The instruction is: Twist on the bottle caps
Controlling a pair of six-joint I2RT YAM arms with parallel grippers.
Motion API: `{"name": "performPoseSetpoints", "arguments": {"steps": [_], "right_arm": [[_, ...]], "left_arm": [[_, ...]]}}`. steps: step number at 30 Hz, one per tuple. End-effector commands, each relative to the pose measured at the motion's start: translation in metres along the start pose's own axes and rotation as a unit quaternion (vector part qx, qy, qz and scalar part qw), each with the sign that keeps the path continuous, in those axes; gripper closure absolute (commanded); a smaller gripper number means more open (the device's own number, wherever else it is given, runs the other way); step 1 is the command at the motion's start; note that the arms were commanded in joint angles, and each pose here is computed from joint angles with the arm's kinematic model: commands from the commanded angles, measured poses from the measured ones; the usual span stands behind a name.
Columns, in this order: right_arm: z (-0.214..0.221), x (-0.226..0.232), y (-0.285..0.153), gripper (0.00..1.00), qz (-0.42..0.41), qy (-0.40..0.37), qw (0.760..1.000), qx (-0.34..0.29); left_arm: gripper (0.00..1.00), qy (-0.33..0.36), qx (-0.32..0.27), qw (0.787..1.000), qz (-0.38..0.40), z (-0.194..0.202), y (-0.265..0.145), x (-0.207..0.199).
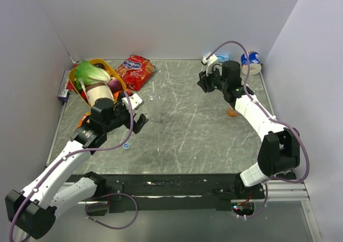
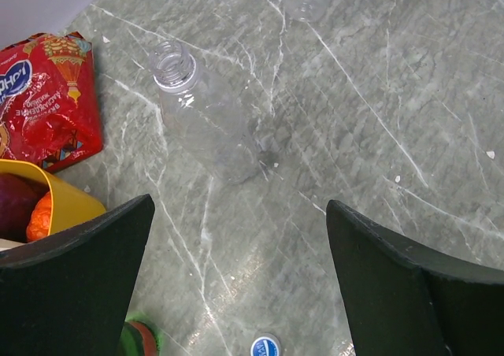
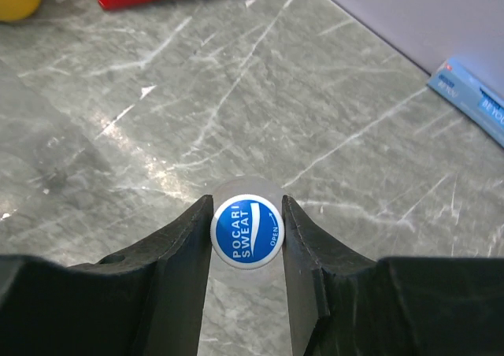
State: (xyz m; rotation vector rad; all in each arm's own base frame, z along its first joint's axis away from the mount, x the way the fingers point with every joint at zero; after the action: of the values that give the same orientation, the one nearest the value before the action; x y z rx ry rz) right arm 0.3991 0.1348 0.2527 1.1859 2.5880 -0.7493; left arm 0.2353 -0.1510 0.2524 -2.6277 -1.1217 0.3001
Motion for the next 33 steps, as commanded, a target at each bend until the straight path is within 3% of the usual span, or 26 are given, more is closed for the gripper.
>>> {"name": "performPoseSetpoints", "arguments": {"steps": [1, 9, 12, 18, 21, 27, 33], "right_arm": [[0.001, -0.009, 0.000, 0.98, 0.024, -0.013, 1.000, -0.007], [0.021, -0.004, 0.007, 0.94, 0.025, -0.005, 1.000, 0.018], [0.025, -0.005, 0.008, 0.87, 0.029, 0.003, 0.999, 0.027], [0.031, -0.006, 0.010, 0.59, 0.035, 0.019, 0.998, 0.047], [0.031, -0.006, 0.008, 0.50, 0.039, 0.020, 0.998, 0.048], [0.029, -0.009, 0.007, 0.40, 0.048, 0.017, 0.998, 0.046], [0.028, -0.011, 0.008, 0.37, 0.049, 0.019, 0.998, 0.047]], "left_arm": [[0.04, 0.008, -0.036, 0.999, 0.012, -0.023, -0.001, -0.002], [0.04, 0.008, -0.035, 0.999, 0.012, -0.022, 0.000, -0.001], [0.04, 0.007, -0.033, 0.999, 0.011, -0.020, 0.000, -0.001], [0.04, 0.008, -0.033, 0.999, 0.014, -0.020, 0.001, -0.001], [0.04, 0.008, -0.035, 0.999, 0.015, -0.021, 0.002, -0.001], [0.04, 0.008, -0.034, 0.999, 0.018, -0.020, 0.002, -0.002], [0.04, 0.008, -0.033, 0.999, 0.021, -0.018, 0.002, -0.002]]}}
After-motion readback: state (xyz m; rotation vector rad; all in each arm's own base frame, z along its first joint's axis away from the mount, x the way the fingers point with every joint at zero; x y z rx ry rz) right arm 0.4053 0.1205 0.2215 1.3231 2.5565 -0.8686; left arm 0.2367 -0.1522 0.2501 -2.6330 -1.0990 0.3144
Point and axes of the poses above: each gripper's point midway between its finger pads, its own y axis out along the fingers, its own x axis along the line the jaws close on, z = x × y, the point moved 5 cm from there along -y, back along the fingers, and after that the axes turned 15 degrees about -y, right-handed, at the moved point
